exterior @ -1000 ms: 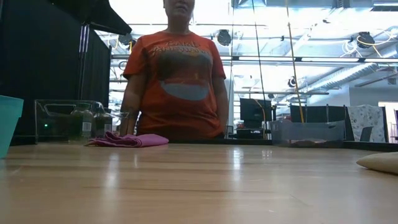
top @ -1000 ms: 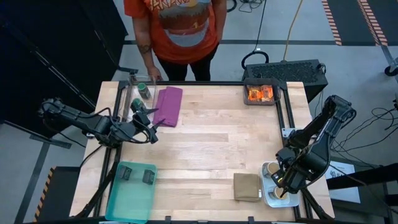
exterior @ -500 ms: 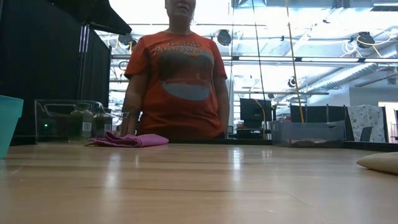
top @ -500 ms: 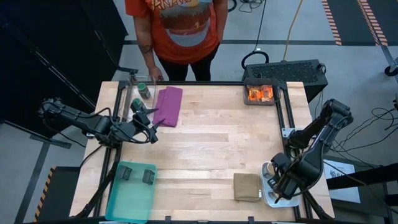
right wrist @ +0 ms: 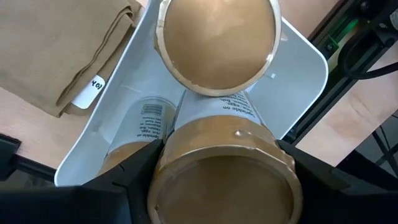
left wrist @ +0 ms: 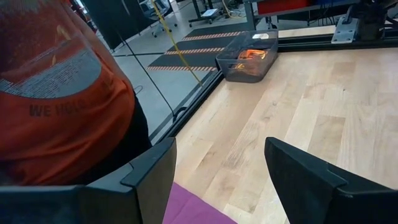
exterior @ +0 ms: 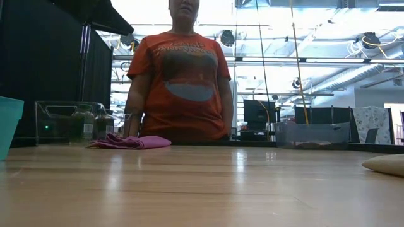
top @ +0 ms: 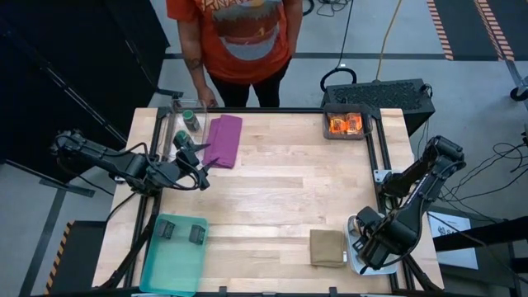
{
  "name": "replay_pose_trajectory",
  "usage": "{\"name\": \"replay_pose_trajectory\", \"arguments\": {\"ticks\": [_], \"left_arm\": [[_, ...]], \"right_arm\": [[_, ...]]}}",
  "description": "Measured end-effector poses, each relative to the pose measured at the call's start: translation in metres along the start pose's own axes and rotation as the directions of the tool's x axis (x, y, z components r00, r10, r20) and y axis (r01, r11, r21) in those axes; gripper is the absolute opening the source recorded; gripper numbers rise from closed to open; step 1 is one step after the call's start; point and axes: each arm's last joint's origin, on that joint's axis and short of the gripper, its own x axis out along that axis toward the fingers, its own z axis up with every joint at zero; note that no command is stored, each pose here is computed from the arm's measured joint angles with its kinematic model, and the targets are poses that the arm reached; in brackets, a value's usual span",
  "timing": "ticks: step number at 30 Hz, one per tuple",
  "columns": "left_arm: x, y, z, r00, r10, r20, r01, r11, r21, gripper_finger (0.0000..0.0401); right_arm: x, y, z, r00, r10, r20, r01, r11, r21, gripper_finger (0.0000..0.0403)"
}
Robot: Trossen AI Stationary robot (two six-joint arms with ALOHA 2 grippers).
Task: Sort spices by type
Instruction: Put the golden seasoning bottle into the white bin
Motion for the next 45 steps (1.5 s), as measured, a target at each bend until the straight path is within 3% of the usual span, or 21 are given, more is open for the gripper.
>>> {"name": "replay_pose_trajectory", "arguments": {"ticks": [12, 20, 31, 38, 45], "left_arm": [[0.0, 0.0, 0.0, 1.0, 0.0, 0.002, 0.0, 1.0, 0.004, 0.0251], [0.0, 0.0, 0.0, 1.0, 0.0, 0.002, 0.0, 1.0, 0.004, 0.0251], [0.0, 0.0, 0.0, 1.0, 0.0, 0.002, 0.0, 1.0, 0.004, 0.0251], [0.0, 0.0, 0.0, 1.0, 0.0, 0.002, 0.0, 1.0, 0.004, 0.0251], [0.0, 0.0, 0.0, 1.0, 0.0, 0.002, 0.0, 1.0, 0.004, 0.0251]], "right_arm": [[0.001, 0.0, 0.0, 1.0, 0.002, 0.002, -0.002, 1.0, 0.024, 0.0246], [0.028, 0.005, 0.005, 1.0, 0.022, -0.02, -0.021, 0.999, 0.032, 0.0246], [0.041, 0.003, 0.008, 1.0, 0.011, -0.017, -0.011, 1.0, 0.016, 0.0246], [0.042, 0.003, 0.008, 1.0, 0.01, -0.013, -0.01, 1.0, 0.017, 0.0317], [0.041, 0.0, 0.009, 1.0, -0.018, -0.022, 0.018, 1.0, 0.021, 0.0319]]}}
